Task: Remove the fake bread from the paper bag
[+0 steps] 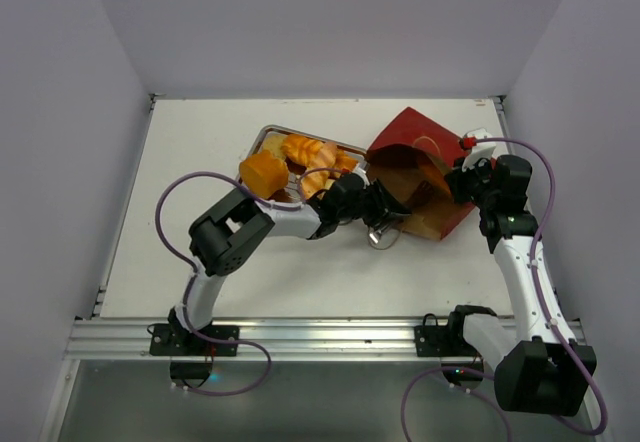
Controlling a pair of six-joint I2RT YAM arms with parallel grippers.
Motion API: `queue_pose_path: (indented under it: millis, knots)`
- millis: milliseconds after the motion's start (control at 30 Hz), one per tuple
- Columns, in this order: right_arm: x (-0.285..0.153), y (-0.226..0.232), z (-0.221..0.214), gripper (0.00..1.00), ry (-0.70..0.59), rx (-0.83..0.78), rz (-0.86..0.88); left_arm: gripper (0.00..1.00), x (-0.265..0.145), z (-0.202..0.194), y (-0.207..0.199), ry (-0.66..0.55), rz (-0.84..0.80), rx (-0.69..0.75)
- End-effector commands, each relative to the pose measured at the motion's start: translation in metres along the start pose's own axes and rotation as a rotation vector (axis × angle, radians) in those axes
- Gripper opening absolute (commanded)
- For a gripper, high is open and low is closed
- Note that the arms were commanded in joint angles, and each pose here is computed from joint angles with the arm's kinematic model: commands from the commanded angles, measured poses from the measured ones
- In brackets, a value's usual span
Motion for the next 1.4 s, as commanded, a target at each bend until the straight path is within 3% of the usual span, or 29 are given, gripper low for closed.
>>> queue_pose_path:
  millis: [0,367,1367]
  knots:
    - [-0.002,0.000,0.009,0.01,-0.029,-0.015,0.010,0.44,0.011,0.012,-0.032,-0.055,-0.086,-0.006]
    - [-0.002,0.002,0.009,0.01,-0.030,-0.013,0.023,0.46,0.027,0.022,-0.029,-0.129,-0.045,-0.044]
    - [-0.001,0.004,0.008,0.01,-0.030,-0.002,0.038,0.50,0.067,0.020,-0.017,-0.146,0.096,-0.024]
Point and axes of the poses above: each gripper's point midway between its finger pads, its own x axis out along the fingers, its own y axis along the line the jaws close on, z = x × y, the point moved 5 cm from there along -x, back along the fingers, and after that the axes turned 3 degrees about x, right-handed, at the moved point
